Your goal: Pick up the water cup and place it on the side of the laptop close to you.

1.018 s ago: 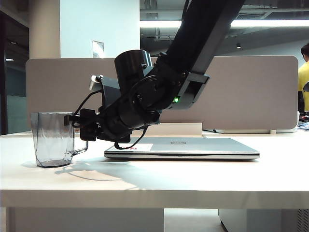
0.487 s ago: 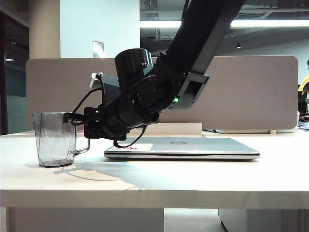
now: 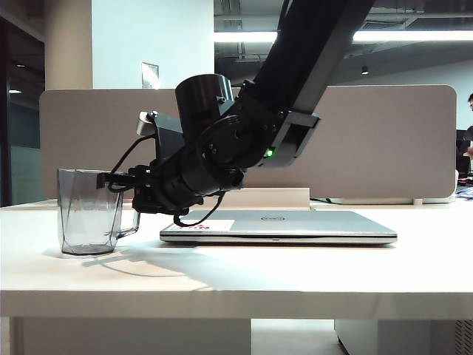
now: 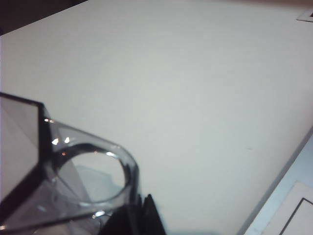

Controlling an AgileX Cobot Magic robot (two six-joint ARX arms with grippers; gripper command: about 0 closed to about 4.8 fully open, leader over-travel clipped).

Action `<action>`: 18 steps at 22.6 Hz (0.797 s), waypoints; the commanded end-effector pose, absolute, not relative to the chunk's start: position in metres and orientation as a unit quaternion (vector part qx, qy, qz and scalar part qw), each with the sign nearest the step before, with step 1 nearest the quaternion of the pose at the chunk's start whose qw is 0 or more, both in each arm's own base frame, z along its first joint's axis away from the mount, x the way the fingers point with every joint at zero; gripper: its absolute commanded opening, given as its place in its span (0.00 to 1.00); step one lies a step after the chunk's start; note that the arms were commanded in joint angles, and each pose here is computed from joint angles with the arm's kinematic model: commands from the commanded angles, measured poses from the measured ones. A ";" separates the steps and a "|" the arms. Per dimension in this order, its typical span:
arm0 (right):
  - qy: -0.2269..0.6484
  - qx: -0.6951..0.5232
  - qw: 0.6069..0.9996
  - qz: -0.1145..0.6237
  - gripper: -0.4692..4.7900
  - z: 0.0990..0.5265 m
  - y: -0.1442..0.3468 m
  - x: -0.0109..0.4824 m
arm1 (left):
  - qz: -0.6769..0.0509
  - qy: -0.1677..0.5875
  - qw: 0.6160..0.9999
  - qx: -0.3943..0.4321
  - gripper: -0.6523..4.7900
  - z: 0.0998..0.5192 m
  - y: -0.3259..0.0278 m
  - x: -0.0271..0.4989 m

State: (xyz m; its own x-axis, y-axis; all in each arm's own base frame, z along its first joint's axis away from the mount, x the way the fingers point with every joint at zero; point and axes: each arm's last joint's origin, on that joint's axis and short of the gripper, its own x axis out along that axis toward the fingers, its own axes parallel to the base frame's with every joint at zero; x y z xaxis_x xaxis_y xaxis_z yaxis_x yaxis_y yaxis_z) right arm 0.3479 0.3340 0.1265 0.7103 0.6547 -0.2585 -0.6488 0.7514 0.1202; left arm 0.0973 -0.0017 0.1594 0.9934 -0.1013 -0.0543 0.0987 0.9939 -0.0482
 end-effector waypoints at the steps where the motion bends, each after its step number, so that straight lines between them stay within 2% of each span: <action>1: 0.110 0.019 0.928 0.356 0.08 0.149 0.335 0.347 | -0.051 0.021 0.998 -0.022 0.11 0.162 -0.002 0.097; 4: 0.078 -0.001 0.931 0.357 0.08 0.172 0.332 0.346 | -0.051 0.021 0.998 -0.022 0.11 0.162 -0.002 0.097; 10: 0.095 -0.022 0.954 0.283 0.08 0.210 0.312 0.346 | -0.051 0.021 0.998 -0.022 0.11 0.162 -0.002 0.097; 13: 0.104 -0.024 0.959 0.261 0.08 0.235 0.287 0.349 | -0.051 0.021 0.998 -0.022 0.11 0.162 -0.002 0.097; 18: 0.094 -0.016 0.967 0.236 0.08 0.254 0.254 0.344 | -0.051 0.021 0.998 -0.022 0.11 0.162 -0.002 0.097</action>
